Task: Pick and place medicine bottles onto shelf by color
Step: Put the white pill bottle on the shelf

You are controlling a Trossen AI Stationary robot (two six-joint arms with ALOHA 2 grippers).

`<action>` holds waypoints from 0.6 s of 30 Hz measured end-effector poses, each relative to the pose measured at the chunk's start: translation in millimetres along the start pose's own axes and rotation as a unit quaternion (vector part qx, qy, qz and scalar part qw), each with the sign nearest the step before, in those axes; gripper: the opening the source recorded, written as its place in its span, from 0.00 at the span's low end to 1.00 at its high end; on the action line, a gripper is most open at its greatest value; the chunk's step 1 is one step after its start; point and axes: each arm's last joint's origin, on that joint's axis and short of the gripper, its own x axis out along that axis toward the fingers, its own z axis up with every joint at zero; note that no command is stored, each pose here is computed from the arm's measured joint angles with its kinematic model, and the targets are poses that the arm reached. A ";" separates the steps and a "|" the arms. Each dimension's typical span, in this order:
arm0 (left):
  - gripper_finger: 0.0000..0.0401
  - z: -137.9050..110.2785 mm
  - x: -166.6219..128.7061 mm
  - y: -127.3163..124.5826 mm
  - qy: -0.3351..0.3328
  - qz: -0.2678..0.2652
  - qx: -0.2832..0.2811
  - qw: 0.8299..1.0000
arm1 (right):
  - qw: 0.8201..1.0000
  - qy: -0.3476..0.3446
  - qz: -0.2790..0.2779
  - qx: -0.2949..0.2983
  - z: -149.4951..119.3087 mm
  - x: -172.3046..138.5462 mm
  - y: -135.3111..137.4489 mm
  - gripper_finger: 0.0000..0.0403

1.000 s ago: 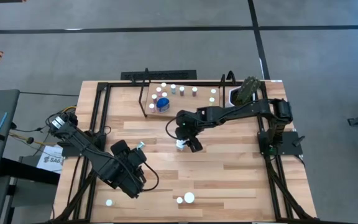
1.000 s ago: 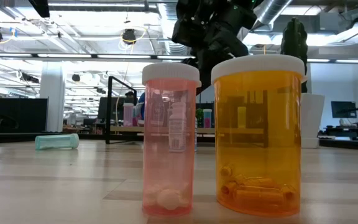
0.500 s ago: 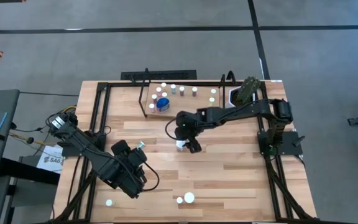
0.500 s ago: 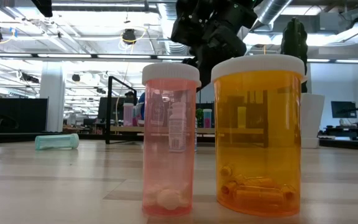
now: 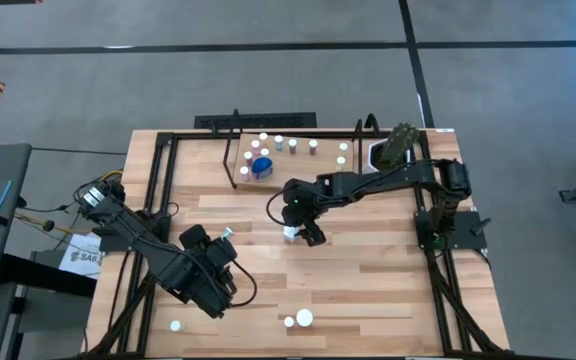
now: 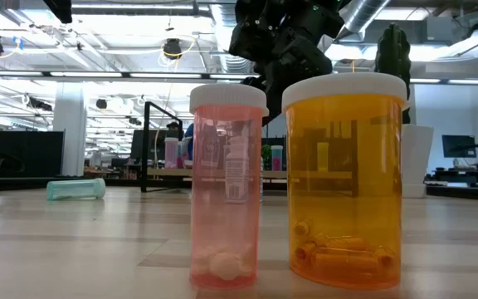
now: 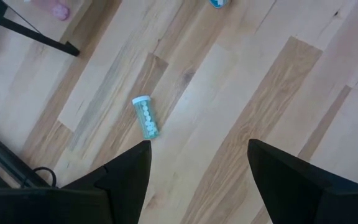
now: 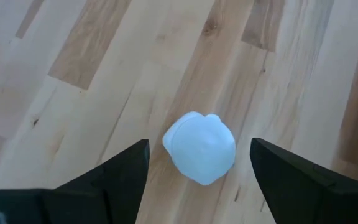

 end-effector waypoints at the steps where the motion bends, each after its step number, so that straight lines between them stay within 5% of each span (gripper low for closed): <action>1: 0.63 0.0 0.0 0.0 0.000 0.000 0.000 1.000 | 1.000 0.000 0.000 -0.003 0.0 0.0 0.0 0.75; 18: 0.63 0.6 0.3 0.1 0.000 0.000 0.005 1.000 | 1.000 -0.001 0.016 -0.010 -6.6 20.8 -0.5 0.75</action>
